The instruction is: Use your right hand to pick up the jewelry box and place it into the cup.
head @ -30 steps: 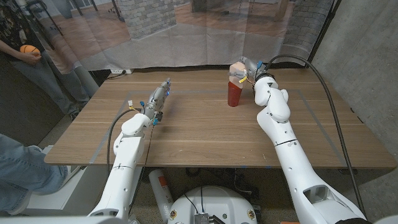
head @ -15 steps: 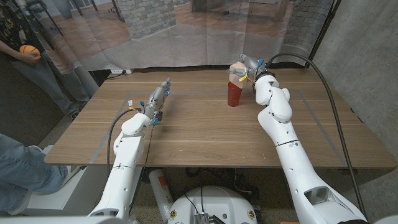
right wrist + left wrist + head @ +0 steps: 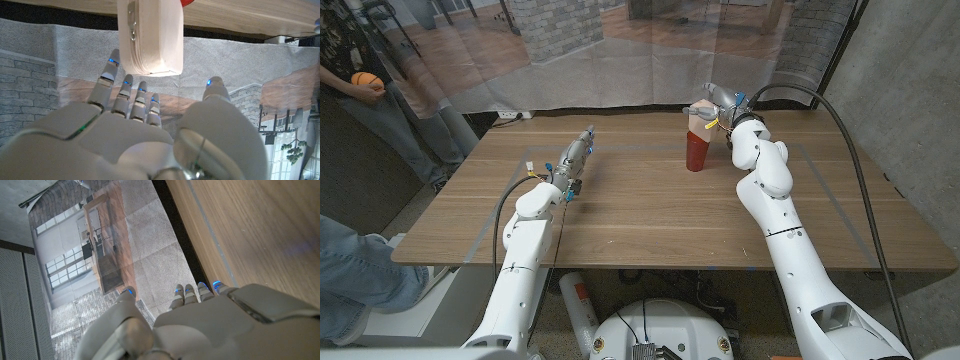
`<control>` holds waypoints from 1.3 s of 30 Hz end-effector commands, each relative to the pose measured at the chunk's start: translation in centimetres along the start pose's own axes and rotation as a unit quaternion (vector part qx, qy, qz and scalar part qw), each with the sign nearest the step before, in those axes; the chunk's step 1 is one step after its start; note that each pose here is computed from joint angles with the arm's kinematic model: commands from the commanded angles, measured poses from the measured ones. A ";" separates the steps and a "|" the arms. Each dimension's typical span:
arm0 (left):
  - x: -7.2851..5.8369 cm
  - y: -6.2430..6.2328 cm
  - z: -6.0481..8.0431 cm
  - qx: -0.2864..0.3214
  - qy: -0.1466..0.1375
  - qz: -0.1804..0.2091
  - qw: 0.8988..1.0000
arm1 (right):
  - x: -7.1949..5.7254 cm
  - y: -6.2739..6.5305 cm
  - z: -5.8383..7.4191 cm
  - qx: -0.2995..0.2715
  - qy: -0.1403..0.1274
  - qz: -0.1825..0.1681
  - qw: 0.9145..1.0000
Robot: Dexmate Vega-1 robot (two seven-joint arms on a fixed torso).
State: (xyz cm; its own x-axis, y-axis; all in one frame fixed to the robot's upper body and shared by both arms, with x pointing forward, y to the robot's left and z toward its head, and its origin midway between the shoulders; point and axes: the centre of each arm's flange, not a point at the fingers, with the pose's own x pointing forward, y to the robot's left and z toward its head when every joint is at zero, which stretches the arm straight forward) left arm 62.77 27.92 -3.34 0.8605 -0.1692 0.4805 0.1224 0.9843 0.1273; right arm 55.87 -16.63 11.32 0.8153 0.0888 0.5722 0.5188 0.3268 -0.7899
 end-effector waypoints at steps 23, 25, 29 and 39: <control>0.0 -0.2 0.4 0.008 -0.002 -0.008 1.000 | -0.9 -3.4 0.9 -0.016 -0.025 -0.043 0.999; -0.1 -0.1 0.5 0.008 -0.003 -0.008 1.000 | -1.0 -3.6 0.9 -0.016 -0.026 -0.045 0.999; -0.2 -0.1 0.6 0.009 -0.005 -0.007 1.000 | -1.2 -4.2 1.2 -0.018 -0.031 -0.052 0.998; -0.5 0.1 0.6 0.007 -0.007 -0.004 1.000 | -1.5 -5.3 1.7 -0.031 -0.044 -0.061 0.997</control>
State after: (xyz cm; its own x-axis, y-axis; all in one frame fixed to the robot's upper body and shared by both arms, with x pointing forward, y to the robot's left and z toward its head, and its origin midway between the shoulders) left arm 62.26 27.82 -2.93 0.8530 -0.1835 0.4886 0.1262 0.9809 0.1479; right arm 52.39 -16.92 14.24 0.7397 0.1179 0.6625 0.6091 0.3012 -0.7337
